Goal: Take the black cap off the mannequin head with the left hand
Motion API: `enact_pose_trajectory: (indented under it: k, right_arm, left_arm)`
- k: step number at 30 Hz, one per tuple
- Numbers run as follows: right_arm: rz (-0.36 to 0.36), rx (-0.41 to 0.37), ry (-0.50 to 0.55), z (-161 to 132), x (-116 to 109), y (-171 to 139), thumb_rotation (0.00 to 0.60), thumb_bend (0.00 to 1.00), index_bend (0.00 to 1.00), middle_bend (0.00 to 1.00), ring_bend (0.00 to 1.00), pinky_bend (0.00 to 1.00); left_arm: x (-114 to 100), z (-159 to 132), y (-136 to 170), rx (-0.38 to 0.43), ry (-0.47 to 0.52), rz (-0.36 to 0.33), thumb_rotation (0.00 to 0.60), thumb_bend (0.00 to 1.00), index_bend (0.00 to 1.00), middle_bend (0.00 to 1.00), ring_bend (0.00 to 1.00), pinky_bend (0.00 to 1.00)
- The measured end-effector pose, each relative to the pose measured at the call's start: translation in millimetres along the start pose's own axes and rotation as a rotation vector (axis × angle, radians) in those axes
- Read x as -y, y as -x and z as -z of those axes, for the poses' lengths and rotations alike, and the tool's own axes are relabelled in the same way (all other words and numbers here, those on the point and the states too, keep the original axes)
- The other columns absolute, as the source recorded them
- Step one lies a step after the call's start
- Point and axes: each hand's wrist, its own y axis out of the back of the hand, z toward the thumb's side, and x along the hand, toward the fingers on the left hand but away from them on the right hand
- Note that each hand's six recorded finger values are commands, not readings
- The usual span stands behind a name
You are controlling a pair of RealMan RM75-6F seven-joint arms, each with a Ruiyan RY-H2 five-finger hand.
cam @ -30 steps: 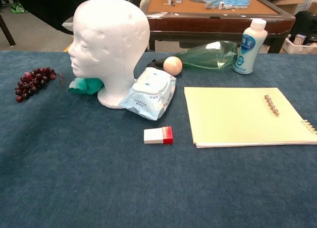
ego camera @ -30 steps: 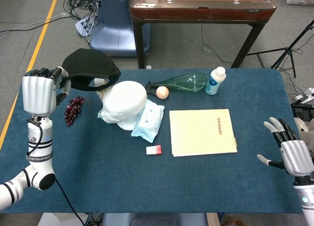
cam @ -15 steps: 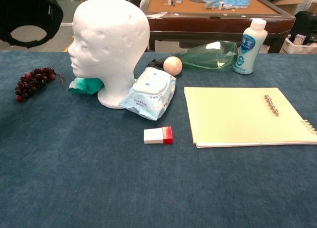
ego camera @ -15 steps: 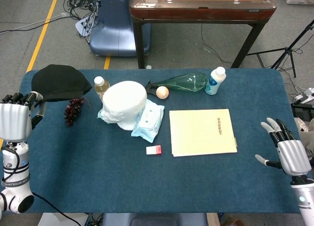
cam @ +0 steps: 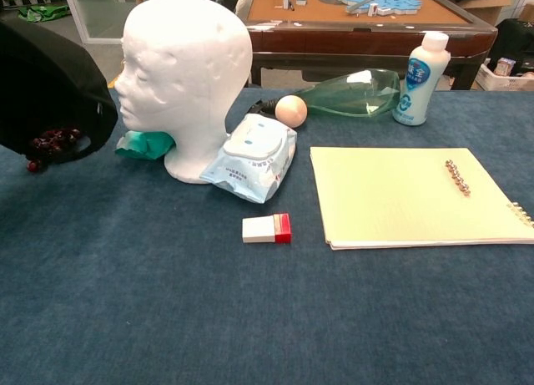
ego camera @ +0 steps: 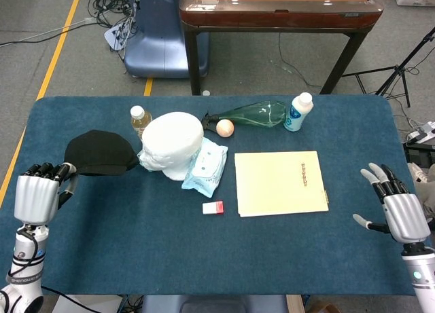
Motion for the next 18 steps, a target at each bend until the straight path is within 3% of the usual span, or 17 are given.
enact_pose_trajectory:
  k: [13, 18]
  right_arm:
    - [-0.007, 0.004, -0.005, 0.2, 1.1, 0.7, 0.6, 0.0, 0.11, 0.09, 0.02, 0.19]
    - [-0.008, 0.005, -0.006, 0.2, 1.3, 0.8, 0.6, 0.0, 0.11, 0.09, 0.02, 0.19]
  left_arm:
    - [38.4, 7.1, 53.5, 0.028, -0.067, 0.132, 0.6, 0.6, 0.61, 0.77, 0.64, 0.72]
    - [40.8, 1.1, 66.6, 0.022, -0.053, 0.229, 0.6, 0.59, 0.53, 0.71, 0.59, 0.72]
